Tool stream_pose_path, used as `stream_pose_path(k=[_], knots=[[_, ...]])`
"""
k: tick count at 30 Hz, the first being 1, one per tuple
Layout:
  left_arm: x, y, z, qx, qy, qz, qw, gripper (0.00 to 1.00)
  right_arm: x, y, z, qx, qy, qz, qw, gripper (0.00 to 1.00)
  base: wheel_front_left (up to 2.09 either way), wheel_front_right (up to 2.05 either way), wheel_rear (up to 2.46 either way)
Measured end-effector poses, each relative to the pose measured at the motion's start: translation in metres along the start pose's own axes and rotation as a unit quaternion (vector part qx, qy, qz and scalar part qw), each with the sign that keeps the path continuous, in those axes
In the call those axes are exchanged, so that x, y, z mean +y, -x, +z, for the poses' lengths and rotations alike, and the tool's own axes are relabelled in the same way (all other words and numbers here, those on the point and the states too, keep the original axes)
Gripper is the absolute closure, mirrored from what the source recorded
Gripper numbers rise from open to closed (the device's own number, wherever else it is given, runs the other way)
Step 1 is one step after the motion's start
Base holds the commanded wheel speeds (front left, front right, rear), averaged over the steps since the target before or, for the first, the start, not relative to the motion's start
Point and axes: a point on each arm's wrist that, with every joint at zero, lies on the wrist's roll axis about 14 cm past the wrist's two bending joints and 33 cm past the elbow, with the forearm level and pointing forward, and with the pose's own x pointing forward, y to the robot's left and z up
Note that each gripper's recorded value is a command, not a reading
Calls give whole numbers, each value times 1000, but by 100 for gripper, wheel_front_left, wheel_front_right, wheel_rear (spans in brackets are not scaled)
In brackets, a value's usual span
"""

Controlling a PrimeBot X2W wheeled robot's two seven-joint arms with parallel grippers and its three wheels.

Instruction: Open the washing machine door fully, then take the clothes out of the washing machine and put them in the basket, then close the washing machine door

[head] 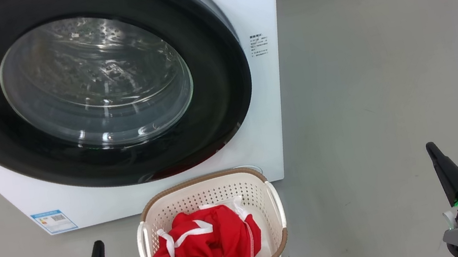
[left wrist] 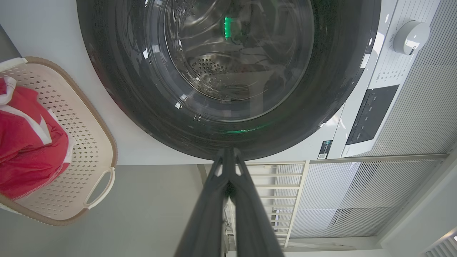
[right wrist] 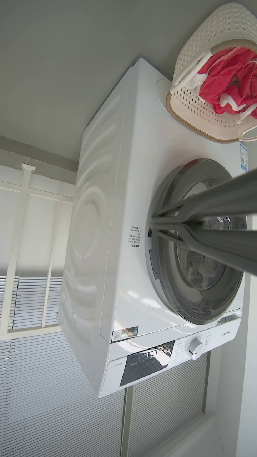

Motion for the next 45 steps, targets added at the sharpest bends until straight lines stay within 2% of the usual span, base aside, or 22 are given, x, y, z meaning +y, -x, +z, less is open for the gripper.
stream_pose_path(k=[45], knots=[[0, 0, 0, 2, 1, 0, 1000, 100, 0, 0, 0, 0, -1, 0, 1000, 100, 0, 0, 0]])
